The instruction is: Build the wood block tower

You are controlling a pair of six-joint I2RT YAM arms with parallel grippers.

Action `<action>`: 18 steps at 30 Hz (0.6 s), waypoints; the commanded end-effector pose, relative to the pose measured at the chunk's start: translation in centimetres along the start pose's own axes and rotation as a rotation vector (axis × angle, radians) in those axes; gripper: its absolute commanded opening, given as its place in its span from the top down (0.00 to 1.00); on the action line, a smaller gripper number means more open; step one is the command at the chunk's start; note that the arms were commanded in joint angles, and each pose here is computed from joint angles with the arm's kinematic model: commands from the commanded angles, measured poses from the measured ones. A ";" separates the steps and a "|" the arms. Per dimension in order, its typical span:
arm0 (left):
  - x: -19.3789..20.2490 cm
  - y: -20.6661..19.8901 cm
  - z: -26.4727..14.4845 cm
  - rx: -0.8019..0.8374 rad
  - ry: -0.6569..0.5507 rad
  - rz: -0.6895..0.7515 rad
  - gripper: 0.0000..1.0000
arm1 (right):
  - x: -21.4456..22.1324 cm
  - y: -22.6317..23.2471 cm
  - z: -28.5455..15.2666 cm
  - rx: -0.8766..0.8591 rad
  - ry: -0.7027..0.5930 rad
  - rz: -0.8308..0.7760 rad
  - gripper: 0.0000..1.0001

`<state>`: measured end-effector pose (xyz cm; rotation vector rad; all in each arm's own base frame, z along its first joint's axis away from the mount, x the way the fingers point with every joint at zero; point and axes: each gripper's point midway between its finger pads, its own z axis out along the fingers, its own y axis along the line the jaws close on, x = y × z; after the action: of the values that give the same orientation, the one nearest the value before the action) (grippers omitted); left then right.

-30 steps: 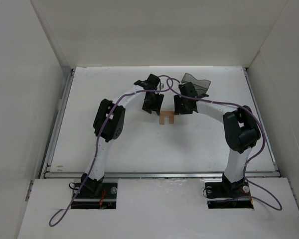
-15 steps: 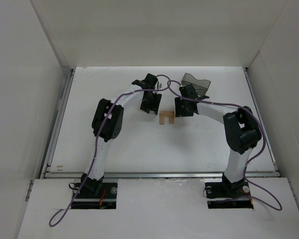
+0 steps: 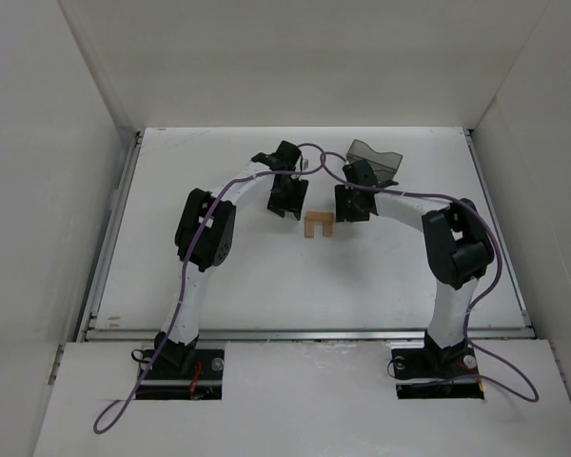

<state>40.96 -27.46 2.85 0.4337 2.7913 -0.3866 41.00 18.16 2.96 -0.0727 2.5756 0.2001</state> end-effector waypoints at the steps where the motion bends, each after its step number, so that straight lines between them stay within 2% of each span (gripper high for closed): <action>1: 1.9 1.2 -0.7 -0.040 0.058 -0.011 0.52 | -2.7 0.4 0.4 -0.009 -0.060 0.017 0.48; 18: 1.9 1.2 -0.7 -0.040 0.058 -0.011 0.52 | -3.4 1.1 0.8 -0.051 -0.057 0.024 0.48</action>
<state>40.89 -27.36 2.83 0.4328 2.7920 -0.3821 42.89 18.66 3.12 -0.0621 2.5584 0.2245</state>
